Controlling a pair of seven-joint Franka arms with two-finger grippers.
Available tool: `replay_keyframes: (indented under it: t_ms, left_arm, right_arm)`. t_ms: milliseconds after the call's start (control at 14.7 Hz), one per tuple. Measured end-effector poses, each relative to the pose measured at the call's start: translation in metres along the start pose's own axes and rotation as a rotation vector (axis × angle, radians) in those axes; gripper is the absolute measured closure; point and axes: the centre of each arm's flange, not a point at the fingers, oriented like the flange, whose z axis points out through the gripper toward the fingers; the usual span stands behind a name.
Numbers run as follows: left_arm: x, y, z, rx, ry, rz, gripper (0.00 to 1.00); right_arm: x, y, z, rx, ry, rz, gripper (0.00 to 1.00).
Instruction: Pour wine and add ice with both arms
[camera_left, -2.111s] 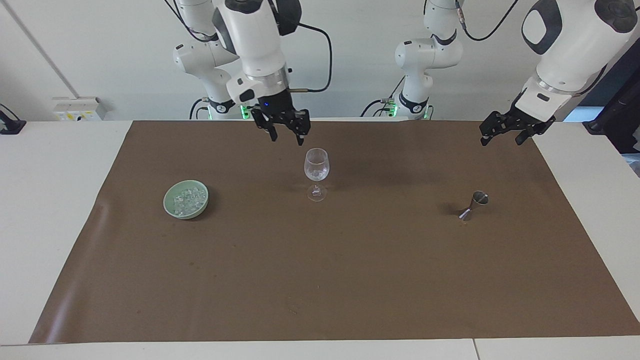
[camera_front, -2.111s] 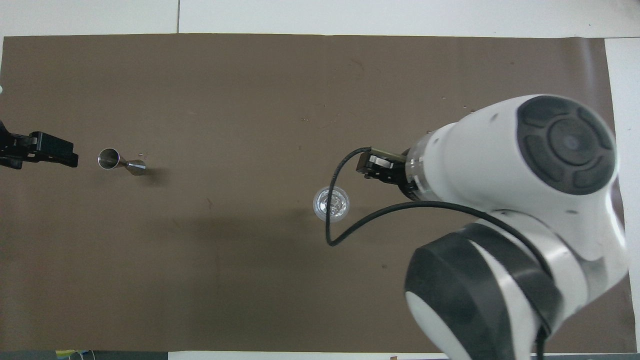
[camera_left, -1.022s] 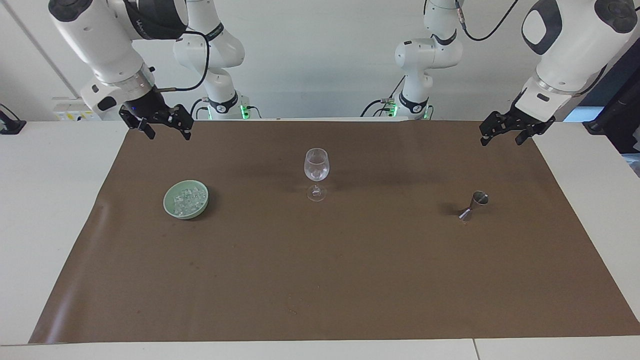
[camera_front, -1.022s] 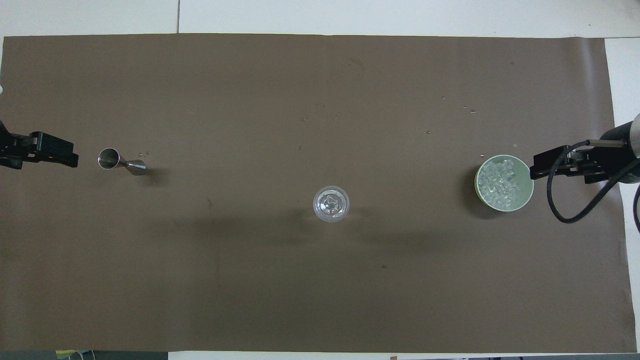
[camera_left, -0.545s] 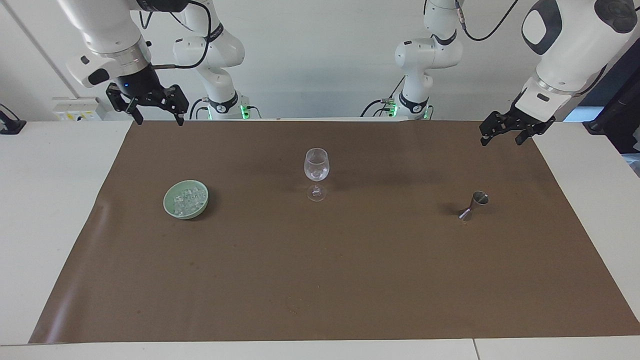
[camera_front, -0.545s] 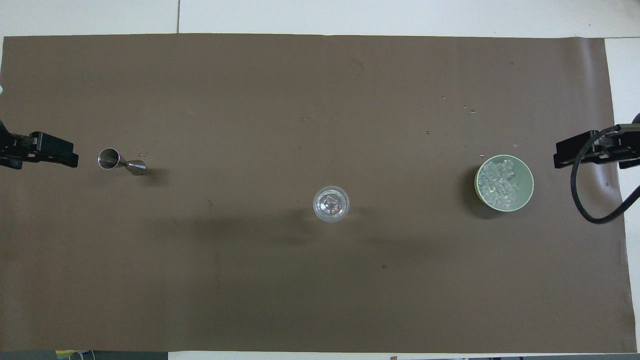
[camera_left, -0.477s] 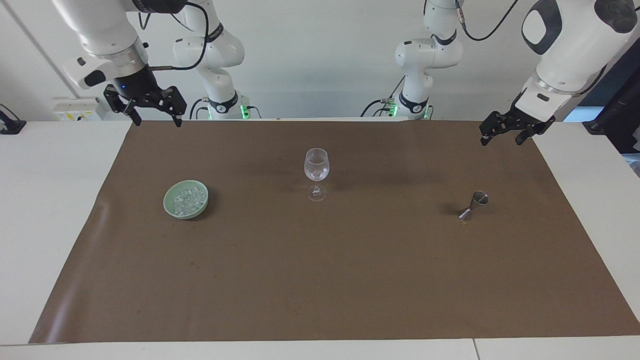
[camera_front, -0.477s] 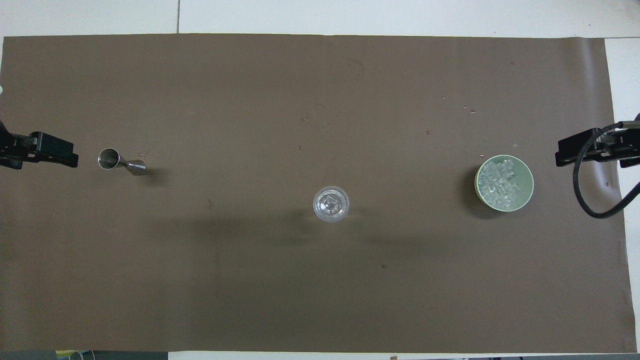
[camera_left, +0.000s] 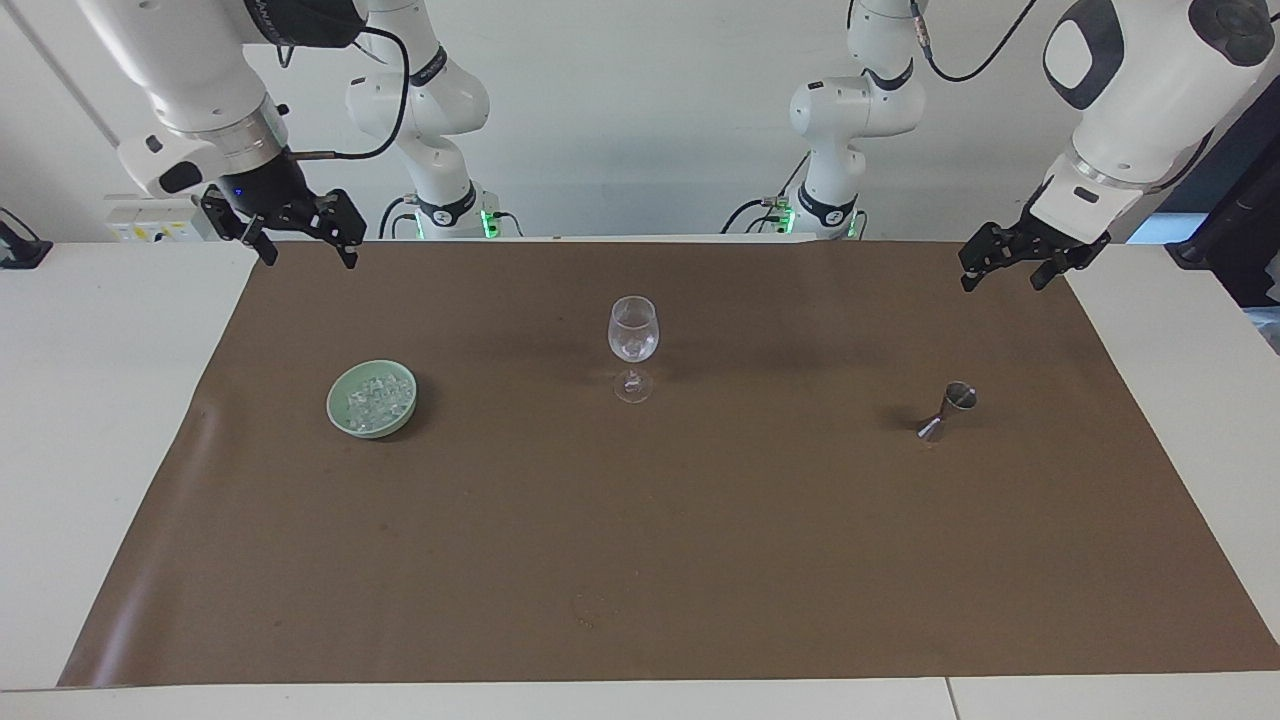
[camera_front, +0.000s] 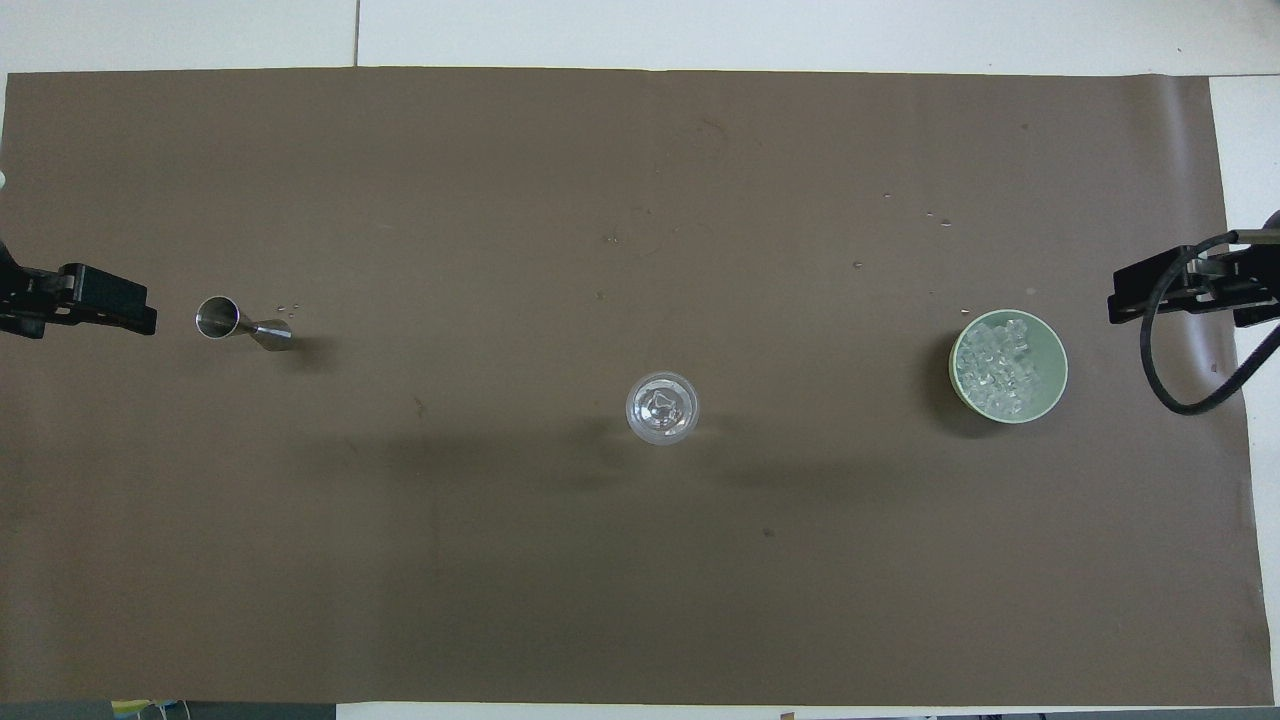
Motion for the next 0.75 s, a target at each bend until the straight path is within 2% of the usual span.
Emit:
replay_keyframes:
  t_ms: [272, 749]
  left_arm:
    - [0.0000, 0.0000, 0.0000, 0.000, 0.000, 0.000, 0.00]
    - [0.0000, 0.0000, 0.0000, 0.000, 0.000, 0.000, 0.00]
  right_arm:
    - [0.0036, 0.0017, -0.0038, 0.002, 0.035, 0.004, 0.00]
    - [0.0041, 0.0057, -0.0052, 0.003, 0.040, 0.011, 0.00]
